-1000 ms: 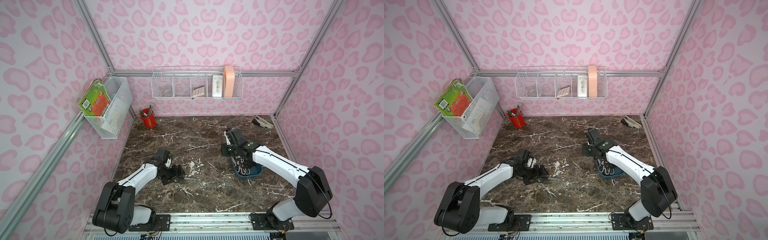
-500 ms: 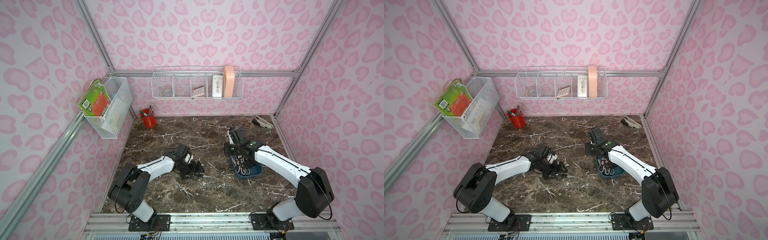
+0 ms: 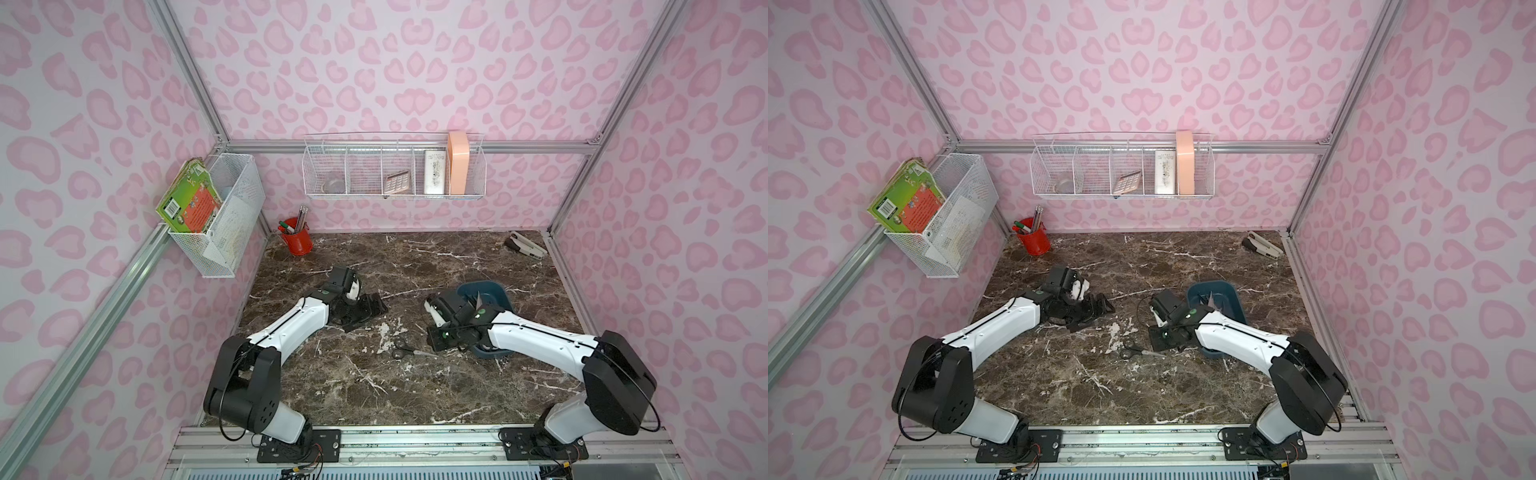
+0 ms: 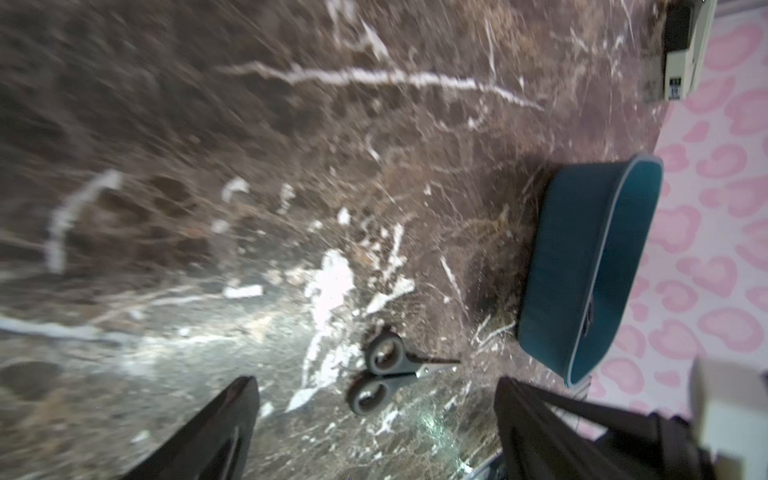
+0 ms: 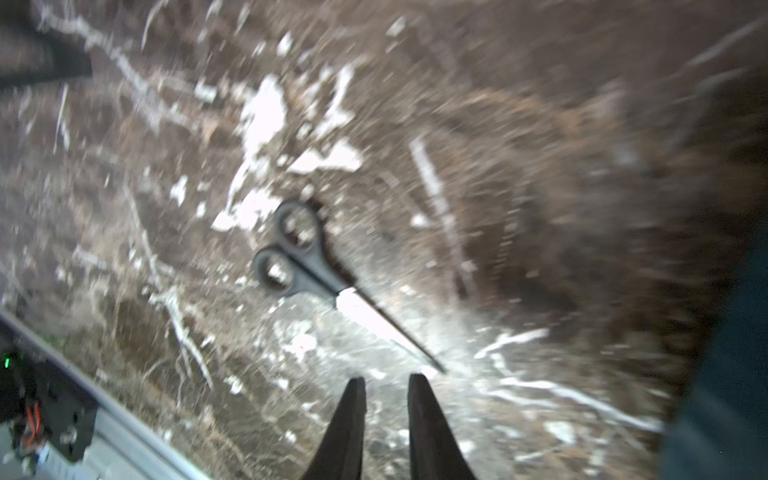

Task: Put the scissors into the storage box
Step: Move the scissors to the center of the board, then pick up the scissors from the center of the board.

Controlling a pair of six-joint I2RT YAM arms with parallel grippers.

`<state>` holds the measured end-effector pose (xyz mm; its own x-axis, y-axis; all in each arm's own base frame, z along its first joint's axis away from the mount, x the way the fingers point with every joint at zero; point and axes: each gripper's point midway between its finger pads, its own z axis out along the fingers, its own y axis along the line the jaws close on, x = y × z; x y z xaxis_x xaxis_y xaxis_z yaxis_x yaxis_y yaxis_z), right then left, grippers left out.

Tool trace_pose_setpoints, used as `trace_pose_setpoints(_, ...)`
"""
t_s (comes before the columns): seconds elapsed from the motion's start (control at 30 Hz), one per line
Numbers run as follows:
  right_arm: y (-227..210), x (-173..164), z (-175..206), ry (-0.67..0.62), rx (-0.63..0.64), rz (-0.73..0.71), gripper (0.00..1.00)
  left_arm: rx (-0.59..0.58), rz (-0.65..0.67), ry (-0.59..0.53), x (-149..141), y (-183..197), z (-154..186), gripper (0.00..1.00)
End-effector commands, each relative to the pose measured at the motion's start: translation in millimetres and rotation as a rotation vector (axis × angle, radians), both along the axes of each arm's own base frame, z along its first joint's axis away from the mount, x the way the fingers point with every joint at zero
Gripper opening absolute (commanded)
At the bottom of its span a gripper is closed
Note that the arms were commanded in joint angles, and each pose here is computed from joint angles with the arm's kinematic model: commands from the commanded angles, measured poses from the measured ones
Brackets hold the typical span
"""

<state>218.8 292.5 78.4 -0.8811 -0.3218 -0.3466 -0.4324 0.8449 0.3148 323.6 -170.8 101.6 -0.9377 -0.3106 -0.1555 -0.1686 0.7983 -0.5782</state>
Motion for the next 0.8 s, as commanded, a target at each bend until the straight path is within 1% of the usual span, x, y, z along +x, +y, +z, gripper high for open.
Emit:
trace_pose_setpoints(0.0,15,-30,-17,0.105,0.017,0.047,0.22,0.061,-0.011,-0.035,9,20,2,0.93)
trace_pose_setpoints(0.07,15,-35,-31,0.138,-0.005,0.041,0.23,0.077,-0.020,-0.057,15,23,6,0.93)
trace_pose_setpoints(0.17,20,-33,-40,0.150,0.001,0.032,0.23,0.081,-0.049,-0.078,20,22,12,0.93)
trace_pose_setpoints(0.37,21,-20,-55,0.145,-0.045,0.007,0.23,0.095,-0.030,-0.078,19,36,9,0.93)
trace_pose_setpoints(0.5,11,-1,-62,0.136,-0.073,-0.043,0.23,0.087,-0.009,-0.065,13,45,4,0.93)
trace_pose_setpoints(0.6,6,17,-59,0.097,-0.090,-0.056,0.23,0.085,-0.009,-0.059,6,47,0,0.93)
trace_pose_setpoints(0.77,17,46,-55,0.047,-0.078,-0.036,0.23,0.070,0.000,-0.043,-3,47,-8,0.93)
